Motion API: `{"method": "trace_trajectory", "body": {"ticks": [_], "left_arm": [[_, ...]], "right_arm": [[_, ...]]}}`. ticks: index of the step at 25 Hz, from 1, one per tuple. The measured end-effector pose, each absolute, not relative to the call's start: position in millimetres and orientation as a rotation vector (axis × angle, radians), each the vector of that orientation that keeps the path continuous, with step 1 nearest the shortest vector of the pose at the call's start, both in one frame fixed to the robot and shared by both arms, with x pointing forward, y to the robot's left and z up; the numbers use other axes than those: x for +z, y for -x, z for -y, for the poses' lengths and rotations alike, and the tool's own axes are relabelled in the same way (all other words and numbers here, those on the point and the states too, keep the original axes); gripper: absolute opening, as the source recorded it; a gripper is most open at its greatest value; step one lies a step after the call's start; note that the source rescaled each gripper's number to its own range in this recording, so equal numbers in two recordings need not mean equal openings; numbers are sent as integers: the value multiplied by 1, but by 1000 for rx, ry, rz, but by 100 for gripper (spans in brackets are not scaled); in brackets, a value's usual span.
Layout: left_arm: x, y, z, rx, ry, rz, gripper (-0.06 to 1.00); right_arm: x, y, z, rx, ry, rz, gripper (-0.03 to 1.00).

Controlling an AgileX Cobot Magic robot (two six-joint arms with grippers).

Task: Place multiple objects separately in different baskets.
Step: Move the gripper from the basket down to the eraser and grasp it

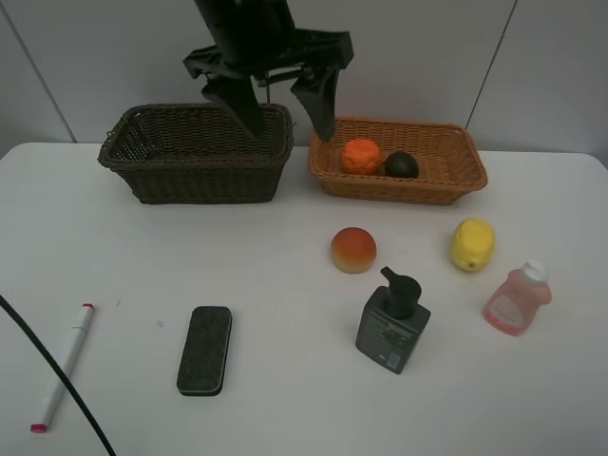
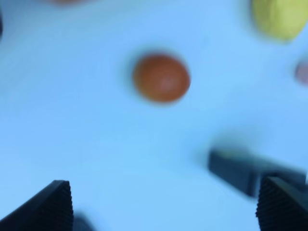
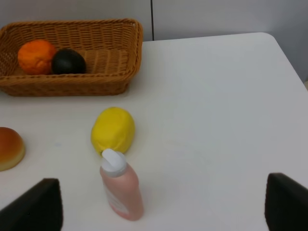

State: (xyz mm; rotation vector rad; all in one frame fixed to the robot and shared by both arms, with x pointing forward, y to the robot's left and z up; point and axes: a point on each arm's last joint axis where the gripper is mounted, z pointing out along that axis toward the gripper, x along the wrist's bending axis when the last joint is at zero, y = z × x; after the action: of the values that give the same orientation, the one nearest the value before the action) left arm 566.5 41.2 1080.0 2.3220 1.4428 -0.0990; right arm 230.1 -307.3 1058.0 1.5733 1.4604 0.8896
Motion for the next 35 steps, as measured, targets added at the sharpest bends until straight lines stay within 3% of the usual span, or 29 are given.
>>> {"method": "trace_trajectory", "body": {"ticks": [6, 11, 25, 35], "left_arm": [[1049, -498, -91, -230, -2355, -1741, 100], [1004, -472, -109, -305, -2460, -1884, 100], [884, -490, -101, -287, -2557, -1984, 100], [855, -499, -99, -234, -2619, -1920, 100]], "right_arm": [[1058, -230, 307, 890, -1573, -1460, 100], [1058, -230, 307, 890, -1573, -1460, 100], [1058, -230, 307, 890, -1573, -1460, 100], [1058, -230, 307, 890, -1573, -1460, 100]]}}
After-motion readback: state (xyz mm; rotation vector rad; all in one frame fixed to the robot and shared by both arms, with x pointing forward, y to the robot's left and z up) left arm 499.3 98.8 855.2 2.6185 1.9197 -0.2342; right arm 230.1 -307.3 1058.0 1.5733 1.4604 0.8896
